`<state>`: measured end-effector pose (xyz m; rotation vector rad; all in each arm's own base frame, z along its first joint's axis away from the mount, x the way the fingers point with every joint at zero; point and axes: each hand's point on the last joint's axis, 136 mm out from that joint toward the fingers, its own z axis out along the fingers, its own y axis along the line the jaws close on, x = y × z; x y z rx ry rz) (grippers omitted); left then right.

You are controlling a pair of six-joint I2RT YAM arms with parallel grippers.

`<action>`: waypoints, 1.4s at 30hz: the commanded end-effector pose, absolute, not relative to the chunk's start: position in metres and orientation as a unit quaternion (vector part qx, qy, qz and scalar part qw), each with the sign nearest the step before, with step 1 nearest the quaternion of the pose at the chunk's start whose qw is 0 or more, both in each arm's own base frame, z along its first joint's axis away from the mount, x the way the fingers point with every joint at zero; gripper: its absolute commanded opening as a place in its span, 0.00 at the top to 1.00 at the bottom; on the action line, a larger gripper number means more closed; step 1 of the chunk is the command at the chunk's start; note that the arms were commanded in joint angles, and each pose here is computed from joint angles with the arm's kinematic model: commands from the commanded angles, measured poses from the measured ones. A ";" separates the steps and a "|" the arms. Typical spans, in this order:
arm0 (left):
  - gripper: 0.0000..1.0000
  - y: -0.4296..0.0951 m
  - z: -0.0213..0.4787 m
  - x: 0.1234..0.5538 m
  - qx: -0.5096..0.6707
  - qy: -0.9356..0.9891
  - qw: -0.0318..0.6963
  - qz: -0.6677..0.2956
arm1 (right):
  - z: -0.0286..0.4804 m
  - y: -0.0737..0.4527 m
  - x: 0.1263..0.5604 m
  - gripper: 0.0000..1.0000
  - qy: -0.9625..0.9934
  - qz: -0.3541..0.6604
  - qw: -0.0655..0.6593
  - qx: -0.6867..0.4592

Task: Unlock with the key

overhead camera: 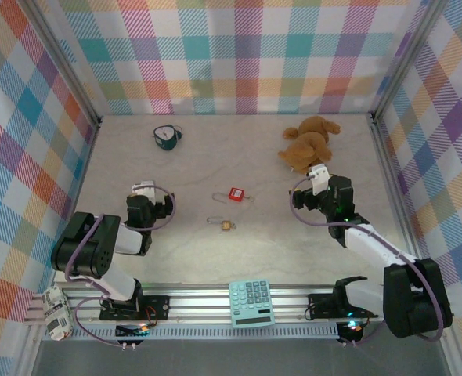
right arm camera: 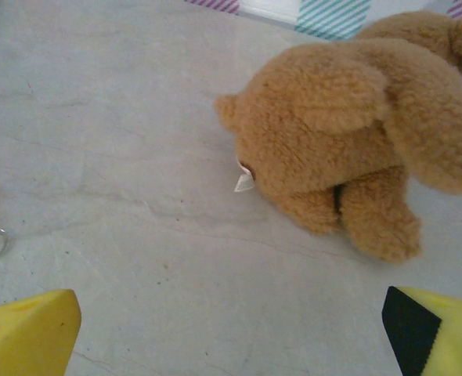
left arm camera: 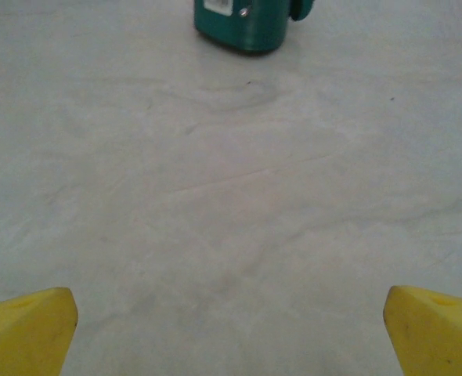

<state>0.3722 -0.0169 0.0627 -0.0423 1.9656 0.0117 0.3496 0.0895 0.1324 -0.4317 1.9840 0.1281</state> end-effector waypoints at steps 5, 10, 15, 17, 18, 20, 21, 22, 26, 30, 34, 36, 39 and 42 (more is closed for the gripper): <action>0.00 -0.025 0.083 0.397 -0.001 0.826 0.563 -0.013 | 0.113 0.075 0.372 0.01 0.794 0.053 0.585 -0.154; 0.00 -0.019 0.083 0.398 -0.014 0.827 0.563 -0.002 | 0.113 0.064 0.374 0.01 0.794 0.057 0.592 -0.126; 0.00 -0.015 0.083 0.399 -0.026 0.827 0.561 0.006 | 0.094 0.028 0.388 0.01 0.821 0.076 0.566 -0.034; 0.00 -0.015 0.083 0.399 -0.026 0.827 0.561 0.005 | 0.093 0.028 0.399 0.01 0.824 0.079 0.561 -0.029; 0.00 -0.015 0.083 0.399 -0.026 0.827 0.561 0.005 | 0.090 0.025 0.397 0.01 0.832 0.077 0.549 -0.022; 0.00 -0.015 0.083 0.399 -0.026 0.828 0.560 0.005 | 0.091 0.024 0.397 0.01 0.830 0.077 0.551 -0.022; 0.00 -0.015 0.083 0.399 -0.026 0.827 0.561 0.005 | 0.091 0.025 0.398 0.01 0.827 0.078 0.556 -0.024; 0.00 -0.015 0.084 0.399 -0.026 0.827 0.562 0.005 | 0.091 0.025 0.397 0.01 0.830 0.077 0.552 -0.024; 0.00 -0.015 0.083 0.399 -0.026 0.828 0.561 0.005 | 0.091 0.025 0.397 0.01 0.830 0.076 0.553 -0.026; 0.00 -0.015 0.083 0.399 -0.026 0.828 0.561 0.005 | 0.091 0.025 0.398 0.01 0.829 0.076 0.554 -0.026; 0.00 -0.015 0.083 0.399 -0.026 0.828 0.560 0.005 | 0.091 0.025 0.398 0.01 0.829 0.075 0.554 -0.026; 0.00 -0.015 0.083 0.400 -0.026 0.827 0.561 0.005 | 0.091 0.025 0.397 0.01 0.829 0.076 0.553 -0.026; 0.00 -0.015 0.082 0.399 -0.026 0.828 0.560 0.005 | 0.091 0.025 0.397 0.01 0.829 0.076 0.554 -0.026; 0.00 -0.015 0.083 0.399 -0.026 0.828 0.560 0.005 | 0.091 0.025 0.397 0.01 0.829 0.075 0.553 -0.026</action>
